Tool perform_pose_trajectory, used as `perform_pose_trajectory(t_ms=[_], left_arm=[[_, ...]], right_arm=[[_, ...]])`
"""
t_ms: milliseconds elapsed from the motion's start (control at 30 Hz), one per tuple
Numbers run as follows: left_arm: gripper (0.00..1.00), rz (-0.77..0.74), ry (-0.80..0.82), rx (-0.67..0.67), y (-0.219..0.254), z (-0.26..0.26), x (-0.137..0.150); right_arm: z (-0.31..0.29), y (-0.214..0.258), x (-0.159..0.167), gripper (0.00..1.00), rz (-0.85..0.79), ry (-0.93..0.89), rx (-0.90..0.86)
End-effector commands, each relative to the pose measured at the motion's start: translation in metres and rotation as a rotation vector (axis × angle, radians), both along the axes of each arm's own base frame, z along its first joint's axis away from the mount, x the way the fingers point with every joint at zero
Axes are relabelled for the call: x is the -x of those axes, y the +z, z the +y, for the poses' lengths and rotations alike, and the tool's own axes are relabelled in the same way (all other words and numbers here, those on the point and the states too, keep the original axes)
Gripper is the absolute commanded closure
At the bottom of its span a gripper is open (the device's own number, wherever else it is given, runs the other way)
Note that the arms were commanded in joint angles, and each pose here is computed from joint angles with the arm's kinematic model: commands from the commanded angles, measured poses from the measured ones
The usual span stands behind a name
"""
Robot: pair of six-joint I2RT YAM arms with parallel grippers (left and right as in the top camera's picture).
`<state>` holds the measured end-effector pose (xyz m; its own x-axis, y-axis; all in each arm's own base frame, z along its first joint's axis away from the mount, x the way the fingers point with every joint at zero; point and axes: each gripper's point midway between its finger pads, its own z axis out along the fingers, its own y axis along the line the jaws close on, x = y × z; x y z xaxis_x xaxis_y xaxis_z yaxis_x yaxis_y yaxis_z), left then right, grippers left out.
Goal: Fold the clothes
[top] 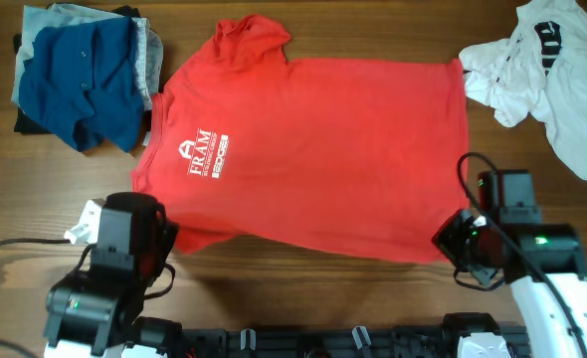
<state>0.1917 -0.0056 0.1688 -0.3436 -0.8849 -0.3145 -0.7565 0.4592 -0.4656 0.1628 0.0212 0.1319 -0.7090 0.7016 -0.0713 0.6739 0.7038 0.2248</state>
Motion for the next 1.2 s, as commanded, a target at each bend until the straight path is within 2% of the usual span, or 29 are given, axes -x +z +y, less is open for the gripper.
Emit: perform_pose_trajectory(t_ms=[0,267,467,667,867,1167], left_arm=[[0.96,-0.047,-0.007,-0.037,0.021,0.006,0.003],[0.96,-0.078,0.009,-0.054,0.030,0.010,-0.002],[0.96,-0.120,0.071,-0.130,0.036,0.022,-0.027],[0.96,-0.082,0.071,-0.146,0.017,0.015,-0.070],[0.96,-0.018,0.067,-0.162,-0.023,0.006,-0.117],[0.96,0.001,0.064,-0.167,-0.064,-0.002,-0.158]], right_arm=[[-0.006,0.038,-0.004,0.96,-0.076,0.029,0.037],[-0.019,0.035,-0.001,0.96,-0.030,0.023,0.118],[-0.024,0.023,-0.033,0.96,-0.042,0.043,0.153],[-0.024,0.005,-0.066,0.96,-0.039,0.109,0.168],[-0.025,-0.023,-0.104,0.96,-0.028,0.133,0.181],[-0.028,-0.070,-0.146,0.96,-0.012,0.188,0.216]])
